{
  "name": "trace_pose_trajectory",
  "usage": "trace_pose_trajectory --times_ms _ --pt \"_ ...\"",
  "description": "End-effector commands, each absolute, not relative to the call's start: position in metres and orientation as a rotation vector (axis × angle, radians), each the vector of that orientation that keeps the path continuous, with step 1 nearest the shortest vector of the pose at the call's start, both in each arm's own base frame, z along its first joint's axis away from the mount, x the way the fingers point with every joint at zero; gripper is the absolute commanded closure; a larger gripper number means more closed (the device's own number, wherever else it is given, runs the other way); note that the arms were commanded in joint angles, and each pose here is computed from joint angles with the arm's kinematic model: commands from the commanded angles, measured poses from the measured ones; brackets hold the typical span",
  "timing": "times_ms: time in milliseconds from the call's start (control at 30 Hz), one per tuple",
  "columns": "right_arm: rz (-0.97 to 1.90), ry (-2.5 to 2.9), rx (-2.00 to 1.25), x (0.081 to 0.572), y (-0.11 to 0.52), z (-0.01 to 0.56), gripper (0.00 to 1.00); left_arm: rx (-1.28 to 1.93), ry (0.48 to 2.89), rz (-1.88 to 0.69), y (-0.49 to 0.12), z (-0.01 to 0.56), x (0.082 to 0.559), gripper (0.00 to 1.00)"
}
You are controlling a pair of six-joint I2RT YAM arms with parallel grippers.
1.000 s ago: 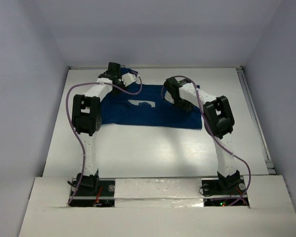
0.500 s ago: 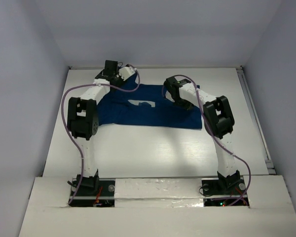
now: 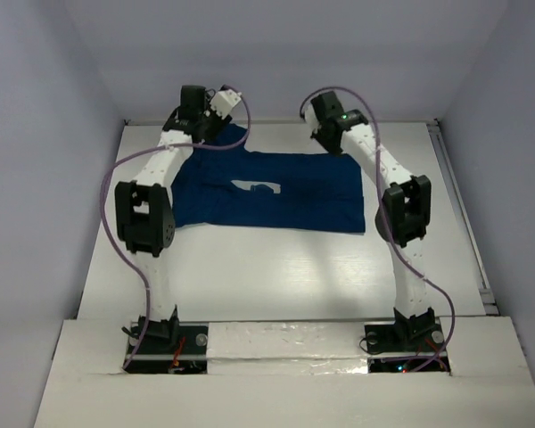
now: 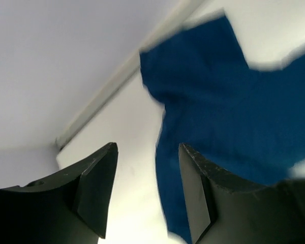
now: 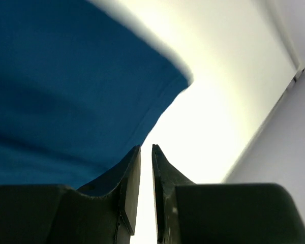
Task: Fold and stack the t-shirts
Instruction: Fold the flattened tshirt in 1/3 of the way
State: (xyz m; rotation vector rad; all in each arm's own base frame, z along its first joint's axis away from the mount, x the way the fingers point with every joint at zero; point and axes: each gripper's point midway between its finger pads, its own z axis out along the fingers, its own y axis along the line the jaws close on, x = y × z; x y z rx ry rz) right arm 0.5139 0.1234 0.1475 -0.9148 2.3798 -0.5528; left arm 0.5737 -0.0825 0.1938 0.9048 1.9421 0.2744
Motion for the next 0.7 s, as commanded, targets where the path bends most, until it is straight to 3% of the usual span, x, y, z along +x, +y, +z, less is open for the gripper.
trace_pose_trajectory --times_ms 0,133,233,267,300,367,400,467,500,667 --pt "-0.294 2.301 -0.602 0.554 0.116 0.196 0.8 0.793 1.961 0.104 -0.102 0.208 0.601 0.51" --pt "-0.075 2.376 -0.569 0.55 0.109 0.188 0.8 0.778 2.062 0.035 -0.11 0.18 0.617 0.5" --pt "0.221 2.451 -0.69 0.513 0.142 0.171 0.87 0.795 2.119 -0.017 -0.114 0.16 0.607 0.5" --pt "0.266 2.459 -0.714 0.503 0.146 0.169 0.93 0.8 2.084 -0.023 -0.115 0.177 0.6 0.51" --pt "0.309 2.509 -0.741 0.487 0.147 0.153 0.98 0.828 2.133 -0.051 -0.115 0.155 0.583 0.55" --pt "0.346 2.478 -0.851 0.463 0.164 0.163 1.0 0.875 2.069 -0.062 -0.117 0.178 0.564 0.69" --pt "0.346 2.473 -0.882 0.455 0.168 0.163 1.0 0.914 2.118 -0.085 -0.115 0.157 0.545 0.81" --pt "0.323 2.459 -0.95 0.435 0.174 0.161 1.0 0.959 2.102 -0.099 -0.11 0.168 0.522 0.96" --pt "0.315 2.444 -0.992 0.426 0.183 0.159 1.0 0.981 2.137 -0.122 -0.109 0.154 0.505 1.0" --pt "0.332 2.451 -1.05 0.4 0.196 0.141 1.0 1.029 2.086 -0.174 -0.106 0.165 0.454 1.0"
